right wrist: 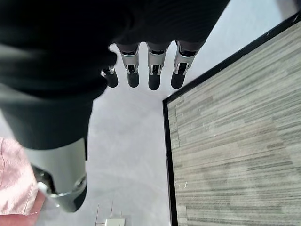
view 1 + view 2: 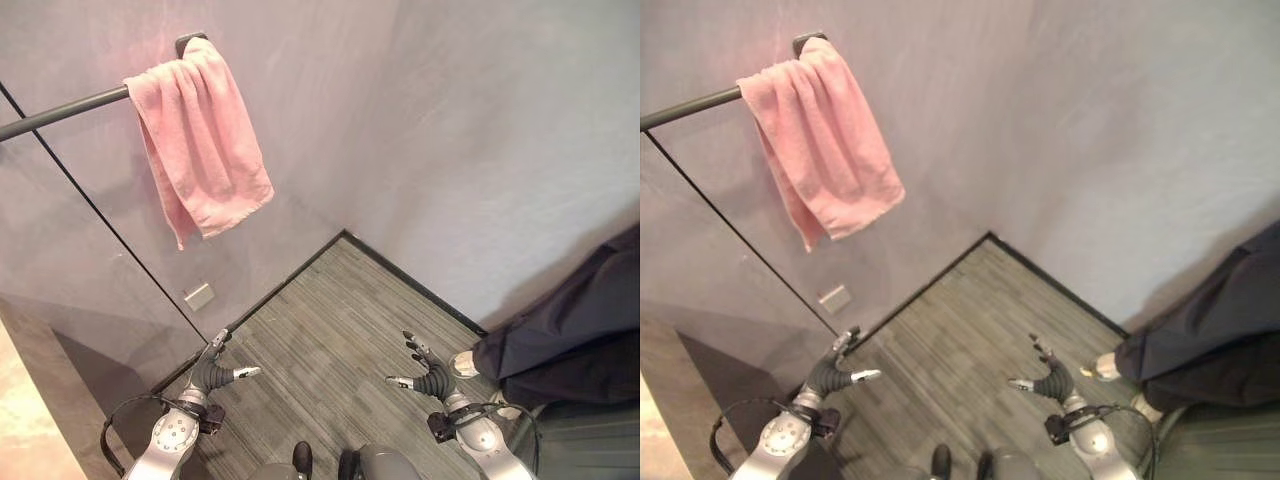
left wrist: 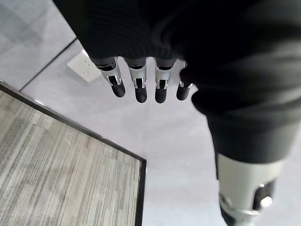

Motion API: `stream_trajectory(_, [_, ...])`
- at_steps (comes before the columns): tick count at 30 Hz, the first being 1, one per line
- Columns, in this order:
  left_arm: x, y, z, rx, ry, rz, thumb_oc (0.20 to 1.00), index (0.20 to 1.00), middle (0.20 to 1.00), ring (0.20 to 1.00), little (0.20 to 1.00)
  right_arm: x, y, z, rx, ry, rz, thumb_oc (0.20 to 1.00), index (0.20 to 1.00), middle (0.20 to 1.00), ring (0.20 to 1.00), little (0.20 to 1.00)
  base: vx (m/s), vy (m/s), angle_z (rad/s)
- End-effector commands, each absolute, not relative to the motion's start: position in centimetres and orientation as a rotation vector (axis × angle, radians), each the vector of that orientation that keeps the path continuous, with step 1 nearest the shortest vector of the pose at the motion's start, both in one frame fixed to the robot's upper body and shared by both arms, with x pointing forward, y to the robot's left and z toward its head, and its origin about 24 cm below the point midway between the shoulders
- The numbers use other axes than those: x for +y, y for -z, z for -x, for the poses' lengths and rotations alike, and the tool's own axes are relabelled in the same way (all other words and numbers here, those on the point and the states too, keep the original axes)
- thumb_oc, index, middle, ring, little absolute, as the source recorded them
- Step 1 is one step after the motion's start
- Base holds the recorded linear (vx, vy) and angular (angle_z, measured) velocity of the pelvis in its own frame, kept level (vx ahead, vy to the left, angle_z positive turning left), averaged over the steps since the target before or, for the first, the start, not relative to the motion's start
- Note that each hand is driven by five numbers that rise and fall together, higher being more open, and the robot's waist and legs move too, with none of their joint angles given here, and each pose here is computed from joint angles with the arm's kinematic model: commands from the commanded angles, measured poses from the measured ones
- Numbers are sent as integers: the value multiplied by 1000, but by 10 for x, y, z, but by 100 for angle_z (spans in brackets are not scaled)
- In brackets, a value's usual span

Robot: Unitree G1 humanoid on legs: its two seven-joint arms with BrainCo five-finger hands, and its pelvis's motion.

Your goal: Put brush and paste in cup on sink, flatten towel.

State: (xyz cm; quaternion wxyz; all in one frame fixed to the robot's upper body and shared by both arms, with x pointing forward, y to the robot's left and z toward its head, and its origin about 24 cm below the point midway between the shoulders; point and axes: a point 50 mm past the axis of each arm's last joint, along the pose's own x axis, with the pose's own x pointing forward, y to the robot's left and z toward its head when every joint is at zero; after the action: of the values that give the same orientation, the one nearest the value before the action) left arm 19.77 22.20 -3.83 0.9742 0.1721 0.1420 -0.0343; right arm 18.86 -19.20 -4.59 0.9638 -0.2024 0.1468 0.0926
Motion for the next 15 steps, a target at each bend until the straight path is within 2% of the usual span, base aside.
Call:
stream_trajectory(1, [232, 19, -209, 183, 59, -403, 1000, 1000, 1000, 1000, 1000, -192, 22, -203, 165, -190, 410, 1000, 1000, 1000, 1000, 1000, 117, -64, 108])
stream_trajectory(8, [226, 25, -211, 197, 61, -389, 1000, 1000, 1000, 1000, 1000, -192, 22, -205, 170, -209, 411, 1000, 1000, 1000, 1000, 1000, 143, -131, 98])
stream_trajectory(15, [218, 29, -217, 209, 70, -367, 1000, 1000, 1000, 1000, 1000, -203, 19, -207, 167, -177, 445, 1000, 1000, 1000, 1000, 1000, 141, -139, 54])
